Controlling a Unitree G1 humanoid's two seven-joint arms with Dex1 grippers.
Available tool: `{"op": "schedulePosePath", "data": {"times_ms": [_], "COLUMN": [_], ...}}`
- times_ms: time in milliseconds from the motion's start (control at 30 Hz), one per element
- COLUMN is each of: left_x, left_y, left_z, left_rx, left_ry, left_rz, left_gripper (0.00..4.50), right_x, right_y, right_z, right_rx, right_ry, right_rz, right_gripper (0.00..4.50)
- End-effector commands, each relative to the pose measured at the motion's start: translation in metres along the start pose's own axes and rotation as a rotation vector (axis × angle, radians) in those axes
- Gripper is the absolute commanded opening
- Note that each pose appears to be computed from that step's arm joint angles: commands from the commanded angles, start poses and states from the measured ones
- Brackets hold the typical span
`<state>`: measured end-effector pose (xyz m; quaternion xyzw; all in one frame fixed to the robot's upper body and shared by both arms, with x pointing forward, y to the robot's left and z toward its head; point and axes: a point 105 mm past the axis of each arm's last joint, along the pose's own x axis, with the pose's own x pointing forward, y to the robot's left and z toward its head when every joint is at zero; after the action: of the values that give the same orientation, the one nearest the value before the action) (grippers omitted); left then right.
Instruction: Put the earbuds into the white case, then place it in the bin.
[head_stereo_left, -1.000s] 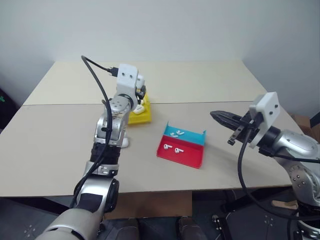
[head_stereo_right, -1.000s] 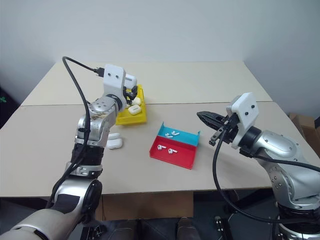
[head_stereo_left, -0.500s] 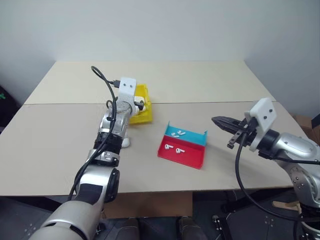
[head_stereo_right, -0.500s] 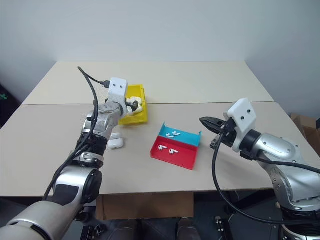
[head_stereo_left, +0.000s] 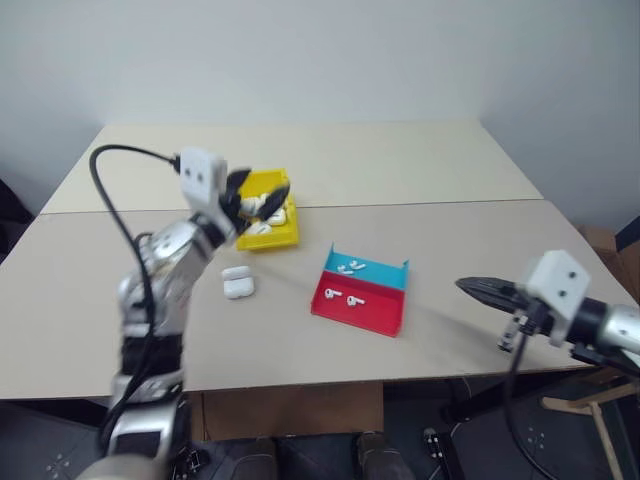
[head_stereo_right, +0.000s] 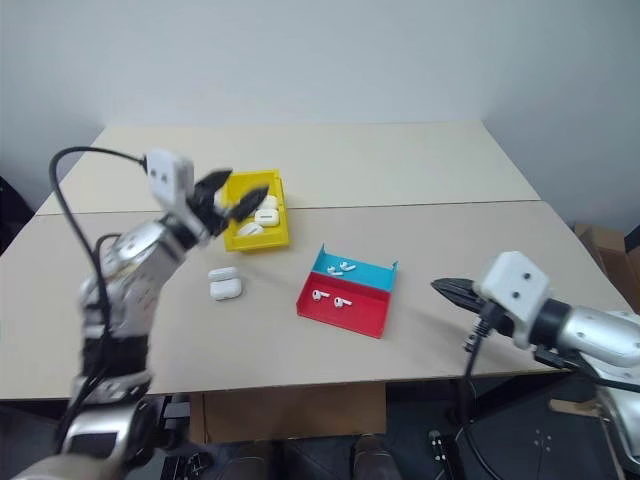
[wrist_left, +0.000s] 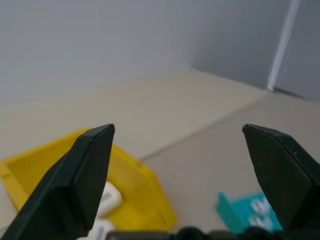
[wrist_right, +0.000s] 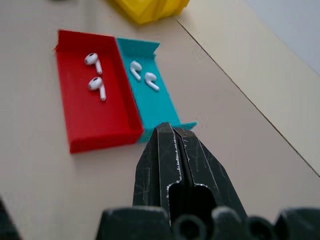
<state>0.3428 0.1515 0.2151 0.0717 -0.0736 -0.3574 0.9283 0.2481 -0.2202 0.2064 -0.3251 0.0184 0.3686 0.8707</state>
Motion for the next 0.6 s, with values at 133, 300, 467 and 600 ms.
{"op": "schedulePosePath", "data": {"times_ms": [133,300,467,600], "left_x": [-0.058,-0.107,-0.109,-0.11], "left_y": [-0.031,-0.048,-0.048,-0.049], "left_z": [-0.009,-0.022,-0.015,-0.014], "left_rx": [0.171,0.187,0.179,0.189], "left_ry": [0.124,0.259,0.248,0.239], "left_rz": [-0.272,-0.419,-0.377,-0.36], "left_gripper": [4.45,4.45,4.45,4.45], "right_x": [-0.03,-0.04,-0.037,-0.033], "right_y": [-0.001,0.0,-0.011,-0.015], "right_z": [-0.003,-0.005,-0.008,-0.009], "right_rx": [-0.06,-0.034,-0.037,-0.047], "right_ry": [0.022,0.009,0.022,0.021], "right_rz": [0.095,0.12,0.161,0.171], "right_gripper": [0.0,0.0,0.0,0.0]}}
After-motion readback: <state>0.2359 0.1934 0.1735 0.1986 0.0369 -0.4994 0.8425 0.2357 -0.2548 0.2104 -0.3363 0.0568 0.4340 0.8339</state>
